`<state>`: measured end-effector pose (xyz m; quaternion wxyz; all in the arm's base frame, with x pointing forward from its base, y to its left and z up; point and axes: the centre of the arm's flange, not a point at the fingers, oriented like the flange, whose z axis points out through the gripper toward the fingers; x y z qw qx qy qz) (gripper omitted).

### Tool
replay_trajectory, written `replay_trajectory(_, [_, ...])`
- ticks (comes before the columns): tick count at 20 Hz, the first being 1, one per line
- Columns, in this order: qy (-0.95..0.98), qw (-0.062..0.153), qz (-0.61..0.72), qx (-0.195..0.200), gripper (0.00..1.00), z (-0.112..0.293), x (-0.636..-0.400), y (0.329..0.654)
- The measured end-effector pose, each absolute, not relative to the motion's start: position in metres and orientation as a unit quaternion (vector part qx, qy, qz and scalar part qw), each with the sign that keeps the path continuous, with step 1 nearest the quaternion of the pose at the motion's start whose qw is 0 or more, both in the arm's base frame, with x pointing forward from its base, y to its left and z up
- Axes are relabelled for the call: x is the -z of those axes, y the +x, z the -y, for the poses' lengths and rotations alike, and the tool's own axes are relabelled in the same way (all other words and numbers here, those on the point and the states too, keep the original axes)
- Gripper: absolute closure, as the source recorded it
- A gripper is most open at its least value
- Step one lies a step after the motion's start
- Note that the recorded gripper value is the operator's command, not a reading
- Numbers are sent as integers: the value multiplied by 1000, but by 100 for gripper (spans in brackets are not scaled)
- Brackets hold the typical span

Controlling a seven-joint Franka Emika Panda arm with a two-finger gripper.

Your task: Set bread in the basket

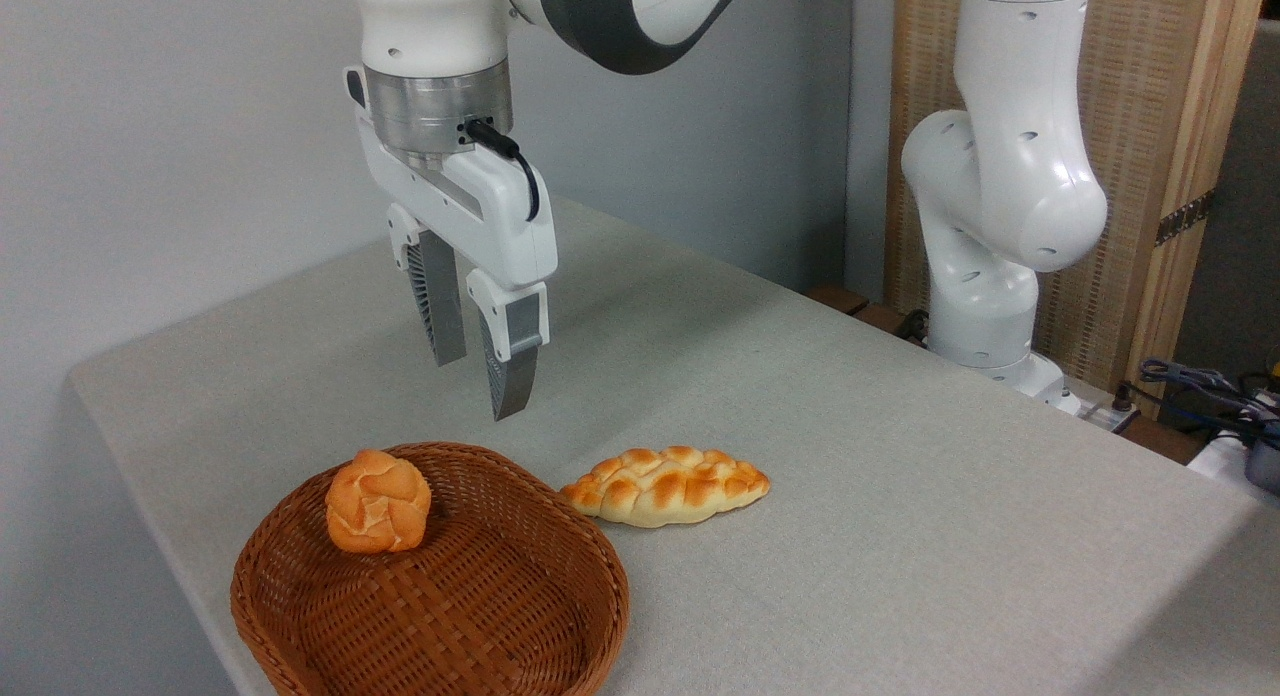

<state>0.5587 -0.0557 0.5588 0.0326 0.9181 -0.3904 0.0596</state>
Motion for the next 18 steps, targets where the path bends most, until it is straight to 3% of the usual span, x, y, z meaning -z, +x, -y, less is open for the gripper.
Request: replay_trajectory(18, [918, 39, 392, -47, 0, 56, -551, 551])
